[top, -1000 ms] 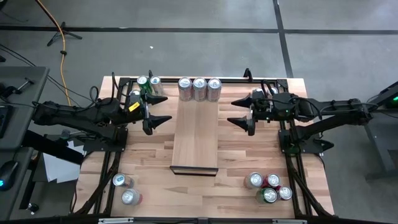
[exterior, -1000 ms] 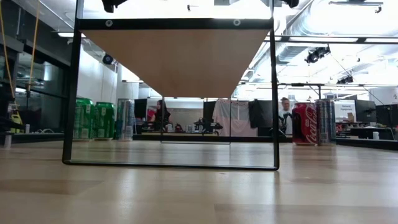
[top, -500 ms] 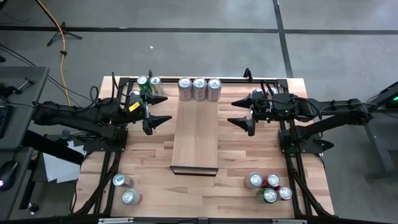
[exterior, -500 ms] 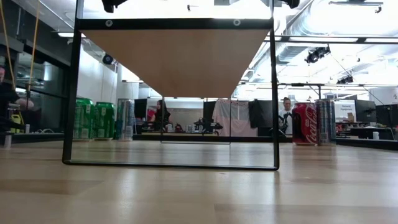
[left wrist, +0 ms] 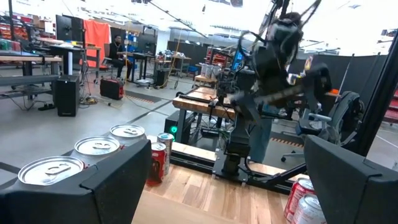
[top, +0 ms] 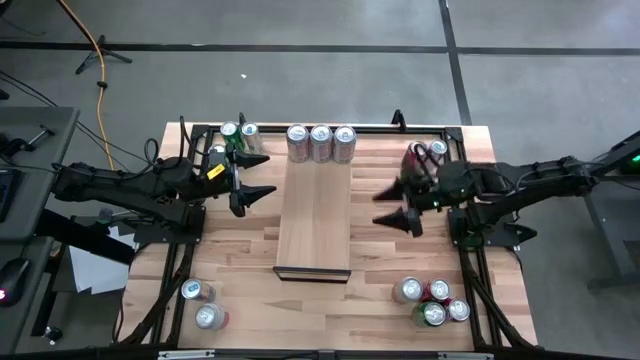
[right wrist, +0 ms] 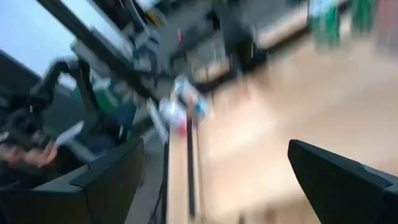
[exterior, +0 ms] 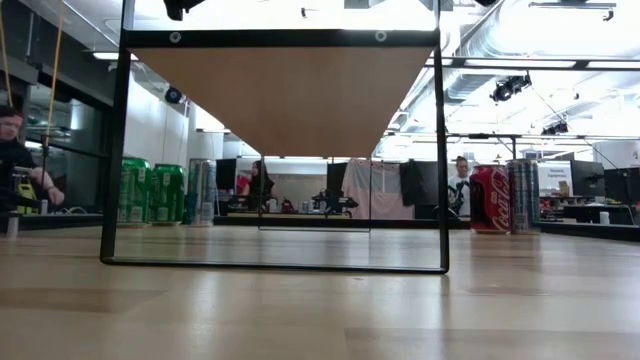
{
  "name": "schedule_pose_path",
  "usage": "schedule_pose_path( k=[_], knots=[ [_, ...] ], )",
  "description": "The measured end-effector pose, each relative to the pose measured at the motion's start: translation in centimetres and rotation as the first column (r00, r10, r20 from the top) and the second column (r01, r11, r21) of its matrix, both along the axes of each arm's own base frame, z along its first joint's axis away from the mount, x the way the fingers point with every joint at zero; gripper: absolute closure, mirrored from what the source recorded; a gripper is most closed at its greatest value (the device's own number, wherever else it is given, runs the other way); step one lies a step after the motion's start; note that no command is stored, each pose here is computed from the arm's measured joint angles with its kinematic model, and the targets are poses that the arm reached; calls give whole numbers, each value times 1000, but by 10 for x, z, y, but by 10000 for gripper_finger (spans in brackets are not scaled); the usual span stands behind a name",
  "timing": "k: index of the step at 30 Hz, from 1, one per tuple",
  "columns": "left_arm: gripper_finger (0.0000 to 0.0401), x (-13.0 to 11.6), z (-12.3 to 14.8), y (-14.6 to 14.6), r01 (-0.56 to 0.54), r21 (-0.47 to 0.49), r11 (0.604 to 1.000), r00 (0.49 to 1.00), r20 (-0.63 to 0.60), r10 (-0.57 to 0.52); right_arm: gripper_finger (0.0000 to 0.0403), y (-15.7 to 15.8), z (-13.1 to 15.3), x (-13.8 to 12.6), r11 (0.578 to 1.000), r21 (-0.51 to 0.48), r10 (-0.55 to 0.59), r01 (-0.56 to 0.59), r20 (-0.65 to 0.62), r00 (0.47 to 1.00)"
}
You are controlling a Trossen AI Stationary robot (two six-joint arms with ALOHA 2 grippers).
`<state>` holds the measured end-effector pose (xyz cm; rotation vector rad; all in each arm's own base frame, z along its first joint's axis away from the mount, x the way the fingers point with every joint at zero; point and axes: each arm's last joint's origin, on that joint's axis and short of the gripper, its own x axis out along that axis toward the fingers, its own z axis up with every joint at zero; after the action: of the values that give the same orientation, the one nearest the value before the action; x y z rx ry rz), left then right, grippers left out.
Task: Place canned beverage on shelf
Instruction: Put the bottom right red soda can on the shelf
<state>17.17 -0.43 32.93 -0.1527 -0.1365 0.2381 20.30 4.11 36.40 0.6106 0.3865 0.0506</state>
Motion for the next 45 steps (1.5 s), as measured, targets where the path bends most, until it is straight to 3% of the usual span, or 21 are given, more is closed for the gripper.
schedule_pose_path(
  k=[4,8,11,17,20,24,28,45],
  knots=[
    [50,0,0,0,0,0,1000,1000,0,0,22,16,-21,-15,980,198,53,6,-291,955],
    [50,0,0,0,0,-1,1000,1000,0,0,22,37,-38,-34,934,348,137,80,-557,819],
    [50,0,0,0,1,-7,1000,1000,1,-1,22,55,-45,-47,905,408,211,118,-674,708],
    [50,0,0,0,1,-8,1000,1000,1,-1,22,86,-57,-69,871,383,185,310,-837,514],
    [50,0,0,0,1,-8,1000,1000,1,-1,22,97,-66,-75,855,305,124,420,-905,407],
    [50,0,0,0,1,-8,1000,1000,2,-1,22,110,-81,-73,844,192,38,501,-953,301],
    [50,0,0,0,1,-8,1000,1000,2,-1,22,120,-93,-66,845,131,-8,518,-966,258],
    [50,0,0,0,0,2,1000,1000,-1,0,22,141,-126,-47,851,-2,-111,525,-978,176]
  ],
)
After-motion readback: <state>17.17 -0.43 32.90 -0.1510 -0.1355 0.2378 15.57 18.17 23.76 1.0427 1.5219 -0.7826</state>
